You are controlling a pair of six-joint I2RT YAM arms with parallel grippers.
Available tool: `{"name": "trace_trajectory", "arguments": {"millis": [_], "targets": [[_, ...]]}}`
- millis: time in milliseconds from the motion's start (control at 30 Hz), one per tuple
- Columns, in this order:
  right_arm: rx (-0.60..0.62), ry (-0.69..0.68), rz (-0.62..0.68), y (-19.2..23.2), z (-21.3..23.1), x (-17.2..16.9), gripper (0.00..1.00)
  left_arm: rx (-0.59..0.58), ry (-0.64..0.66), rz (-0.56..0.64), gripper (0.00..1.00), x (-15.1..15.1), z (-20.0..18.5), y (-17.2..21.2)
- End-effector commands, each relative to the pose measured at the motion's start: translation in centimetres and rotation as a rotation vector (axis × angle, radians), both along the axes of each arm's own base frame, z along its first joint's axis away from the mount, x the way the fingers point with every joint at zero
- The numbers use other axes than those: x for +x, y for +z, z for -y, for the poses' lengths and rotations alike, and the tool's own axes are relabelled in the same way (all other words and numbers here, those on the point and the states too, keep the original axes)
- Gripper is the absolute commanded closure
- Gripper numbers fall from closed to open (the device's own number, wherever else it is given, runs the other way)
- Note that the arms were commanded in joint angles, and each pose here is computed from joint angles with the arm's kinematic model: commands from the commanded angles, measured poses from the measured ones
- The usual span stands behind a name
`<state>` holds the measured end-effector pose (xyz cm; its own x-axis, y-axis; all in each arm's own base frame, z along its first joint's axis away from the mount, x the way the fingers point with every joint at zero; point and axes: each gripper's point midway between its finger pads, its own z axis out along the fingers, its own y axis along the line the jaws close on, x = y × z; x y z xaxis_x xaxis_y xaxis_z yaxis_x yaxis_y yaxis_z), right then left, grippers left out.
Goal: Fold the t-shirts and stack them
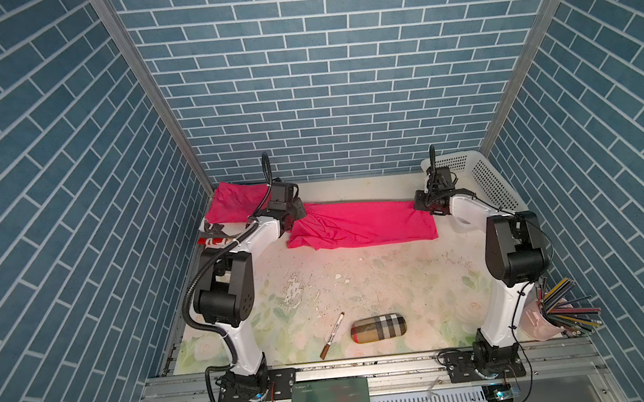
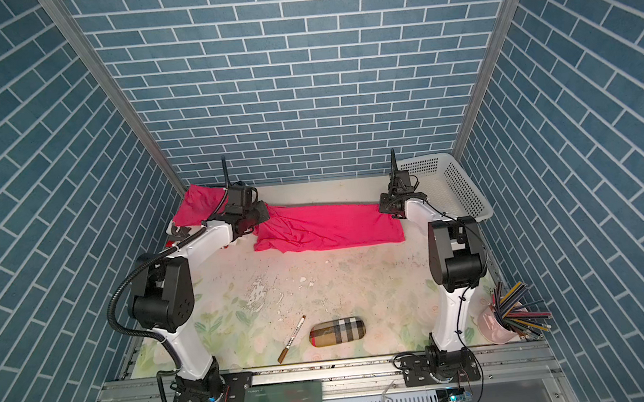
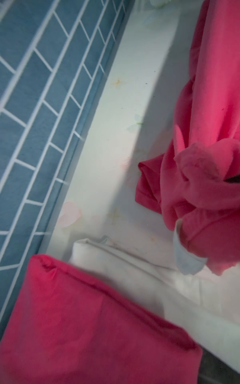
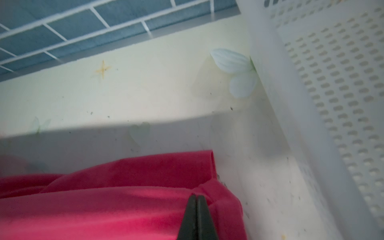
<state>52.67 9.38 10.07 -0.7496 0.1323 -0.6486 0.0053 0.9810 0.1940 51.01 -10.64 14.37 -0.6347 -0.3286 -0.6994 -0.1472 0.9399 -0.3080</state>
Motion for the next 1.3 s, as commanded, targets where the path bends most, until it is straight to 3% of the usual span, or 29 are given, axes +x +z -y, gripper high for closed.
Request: {"name": "trace_trajectory", "arguments": {"millis": [0, 100, 200, 233, 400, 433, 600, 700, 867, 1000, 1167, 1267], "targets": [[-0.026, 0.032, -0.079, -2.1, -0.3, 0.1, 0.66, 0.02, 0.028, -0.033, 0.99, 0.0, -1.3, -0.7], [-0.007, 0.064, -0.075, -1.5, -1.1, 0.1, 0.41, 0.029, 0.038, -0.1, 0.6, -0.3, -1.7, -3.0], [0.013, 0.079, -0.053, 0.2, -1.6, -1.2, 0.28, 0.01, 0.077, -0.104, 0.42, -1.3, -2.3, -3.0], [0.028, 0.08, -0.048, 0.7, -1.7, -2.1, 0.25, 0.005, 0.092, -0.099, 0.3, -1.7, -2.5, -2.6], [0.096, 0.036, -0.06, 0.0, -1.0, -8.1, 0.16, -0.026, 0.088, -0.077, 0.24, -3.8, -2.6, -0.3], [0.1, 0.015, -0.085, -1.0, -0.6, -9.4, 0.16, -0.055, 0.076, -0.065, 0.13, -4.5, -2.3, 0.0], [0.186, -0.08, -0.14, -3.9, 0.0, -13.3, 0.16, -0.234, 0.001, -0.012, 0.12, -8.2, 0.5, 0.8], [0.297, -0.111, -0.141, -4.2, -0.7, -13.9, 0.18, -0.255, -0.035, 0.004, 0.12, -10.4, 2.0, 1.0], [0.506, -0.188, -0.139, -4.3, -2.2, -13.7, 0.26, -0.184, -0.12, 0.075, 0.12, -13.7, 5.7, 1.8], [0.575, -0.287, -0.123, -4.6, -1.8, -12.9, 0.29, -0.073, -0.168, 0.099, 0.12, -15.9, 7.8, 1.1], [0.657, -0.404, -0.107, -4.9, -1.3, -11.9, 0.34, 0.161, -0.144, 0.112, 0.12, -17.0, 7.5, 0.5], [0.704, -0.468, -0.119, -5.6, -1.3, -11.3, 0.39, 0.24, -0.093, 0.106, 0.12, -16.9, 6.3, 0.4]]}}
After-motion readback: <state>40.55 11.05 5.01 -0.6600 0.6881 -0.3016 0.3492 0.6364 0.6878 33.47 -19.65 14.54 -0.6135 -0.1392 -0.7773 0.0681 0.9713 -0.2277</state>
